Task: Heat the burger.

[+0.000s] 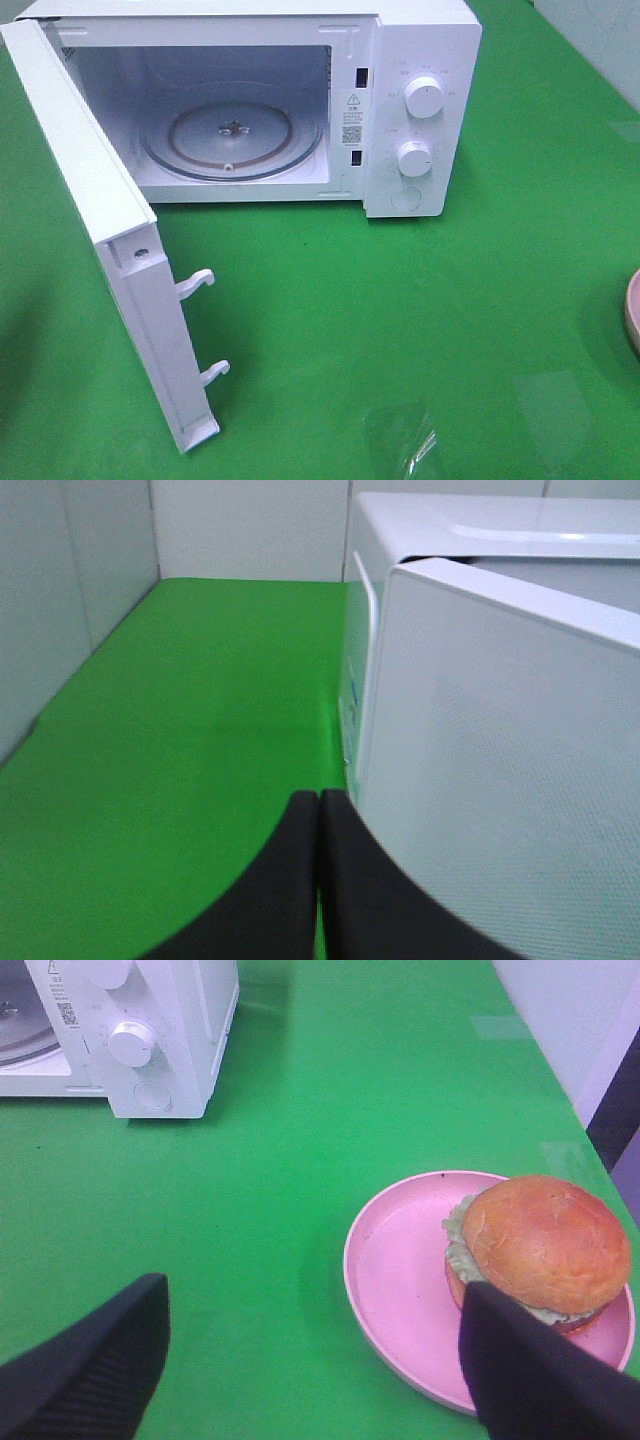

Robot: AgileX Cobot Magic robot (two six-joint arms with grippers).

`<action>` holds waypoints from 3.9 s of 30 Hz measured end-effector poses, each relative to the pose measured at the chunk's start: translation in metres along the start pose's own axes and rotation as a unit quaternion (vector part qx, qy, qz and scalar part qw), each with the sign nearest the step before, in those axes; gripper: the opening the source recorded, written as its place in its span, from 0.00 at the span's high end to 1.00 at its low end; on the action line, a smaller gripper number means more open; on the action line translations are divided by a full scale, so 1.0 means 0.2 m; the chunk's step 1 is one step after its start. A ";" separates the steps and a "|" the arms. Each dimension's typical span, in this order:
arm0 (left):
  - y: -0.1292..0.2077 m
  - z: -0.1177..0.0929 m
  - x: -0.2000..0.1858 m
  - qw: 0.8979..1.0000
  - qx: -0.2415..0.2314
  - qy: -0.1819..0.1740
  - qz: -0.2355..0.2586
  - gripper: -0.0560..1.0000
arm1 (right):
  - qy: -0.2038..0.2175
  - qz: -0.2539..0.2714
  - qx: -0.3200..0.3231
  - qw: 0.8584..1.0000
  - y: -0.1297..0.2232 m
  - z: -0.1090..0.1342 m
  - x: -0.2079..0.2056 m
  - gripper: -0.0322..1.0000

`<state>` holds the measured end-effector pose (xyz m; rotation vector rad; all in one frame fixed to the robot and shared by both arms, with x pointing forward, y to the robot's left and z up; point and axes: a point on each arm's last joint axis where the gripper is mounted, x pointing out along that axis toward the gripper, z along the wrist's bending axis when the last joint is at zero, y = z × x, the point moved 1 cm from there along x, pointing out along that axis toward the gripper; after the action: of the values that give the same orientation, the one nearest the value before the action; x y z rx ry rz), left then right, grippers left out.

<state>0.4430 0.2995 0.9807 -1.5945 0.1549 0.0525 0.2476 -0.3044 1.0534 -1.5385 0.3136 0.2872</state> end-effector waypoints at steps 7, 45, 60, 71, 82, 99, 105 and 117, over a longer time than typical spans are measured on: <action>0.08 -0.06 0.12 0.997 0.014 0.076 0.016 0.95 | 0.000 0.000 0.001 1.000 0.00 0.00 0.00 0.24; 0.16 -0.63 0.53 0.976 0.027 0.211 0.046 0.95 | 0.000 0.000 0.001 1.000 0.00 0.00 0.00 0.24; 0.11 -0.93 0.72 0.970 0.031 0.238 0.050 0.95 | 0.000 0.000 0.001 1.000 0.00 0.00 0.00 0.24; 0.14 -1.18 0.81 0.958 0.055 0.271 0.072 0.95 | 0.000 0.000 0.001 1.000 0.00 0.00 0.00 0.24; 0.15 -1.33 0.90 0.953 0.071 0.284 0.081 0.95 | 0.000 0.000 0.001 1.000 0.00 0.00 0.00 0.24; 0.06 -1.39 0.81 0.934 0.082 0.280 0.208 0.95 | 0.000 0.000 0.001 1.000 0.00 0.00 0.00 0.24; 0.06 -1.40 0.70 0.906 0.112 0.287 0.290 0.94 | 0.000 0.000 0.001 1.000 0.00 0.00 0.00 0.24; 0.02 -1.29 0.45 0.812 0.163 0.266 0.492 0.04 | 0.000 0.000 0.001 1.000 0.00 0.00 0.00 0.24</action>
<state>0.5145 0.0361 0.9726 -0.9969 1.3561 0.3628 0.2476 -0.3044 1.0534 -1.5368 0.3132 0.2876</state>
